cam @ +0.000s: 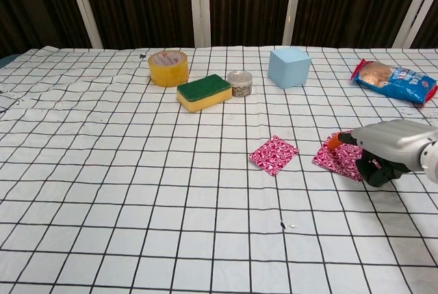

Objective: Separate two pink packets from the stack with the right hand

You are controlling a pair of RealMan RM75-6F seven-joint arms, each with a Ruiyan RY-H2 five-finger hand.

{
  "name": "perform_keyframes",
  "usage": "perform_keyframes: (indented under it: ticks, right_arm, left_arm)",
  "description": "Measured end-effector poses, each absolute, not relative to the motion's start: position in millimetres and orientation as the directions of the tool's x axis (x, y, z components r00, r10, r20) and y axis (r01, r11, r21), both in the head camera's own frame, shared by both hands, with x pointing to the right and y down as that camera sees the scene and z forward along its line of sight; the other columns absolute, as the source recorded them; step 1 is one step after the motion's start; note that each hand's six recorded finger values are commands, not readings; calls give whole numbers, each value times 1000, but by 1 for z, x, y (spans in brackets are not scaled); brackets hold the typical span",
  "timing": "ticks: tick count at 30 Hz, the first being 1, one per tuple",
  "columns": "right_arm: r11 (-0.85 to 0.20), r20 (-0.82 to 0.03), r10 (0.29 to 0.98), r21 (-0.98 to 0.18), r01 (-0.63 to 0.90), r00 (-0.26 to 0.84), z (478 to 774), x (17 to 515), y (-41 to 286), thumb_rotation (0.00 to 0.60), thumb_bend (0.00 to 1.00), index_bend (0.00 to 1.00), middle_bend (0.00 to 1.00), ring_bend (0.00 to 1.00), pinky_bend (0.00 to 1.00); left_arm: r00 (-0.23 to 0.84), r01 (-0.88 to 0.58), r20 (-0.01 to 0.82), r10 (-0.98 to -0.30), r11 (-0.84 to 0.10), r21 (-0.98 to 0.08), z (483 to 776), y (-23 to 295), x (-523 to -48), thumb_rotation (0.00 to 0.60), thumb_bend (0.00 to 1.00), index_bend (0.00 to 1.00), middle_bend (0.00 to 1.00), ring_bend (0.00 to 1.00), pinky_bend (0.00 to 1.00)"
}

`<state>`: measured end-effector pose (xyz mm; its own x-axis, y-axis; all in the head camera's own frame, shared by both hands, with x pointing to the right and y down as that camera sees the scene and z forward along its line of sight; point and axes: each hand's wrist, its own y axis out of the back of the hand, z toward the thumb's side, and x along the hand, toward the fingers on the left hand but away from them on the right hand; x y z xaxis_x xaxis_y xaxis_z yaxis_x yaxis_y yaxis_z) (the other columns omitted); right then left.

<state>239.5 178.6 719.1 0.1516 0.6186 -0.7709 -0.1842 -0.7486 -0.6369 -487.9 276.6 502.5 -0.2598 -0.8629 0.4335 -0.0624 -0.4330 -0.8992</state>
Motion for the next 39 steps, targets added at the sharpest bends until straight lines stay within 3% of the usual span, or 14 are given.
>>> perform_keyframes:
  ticks: [20, 39]
  right_arm:
    - [-732, -757, 616, -653, -197, 218, 707, 226, 201, 600, 771, 185, 813, 764, 568]
    - [-710, -747, 581, -659, -248, 324, 684, 211, 241, 600, 772, 186, 813, 764, 567]
  left_arm:
    - [-259, -64, 433, -863, -432, -900, 502, 277, -489, 600, 324, 153, 0, 0, 101]
    - [-258, -66, 432, -864, -430, -901, 501, 277, -489, 600, 325, 153, 0, 0, 101]
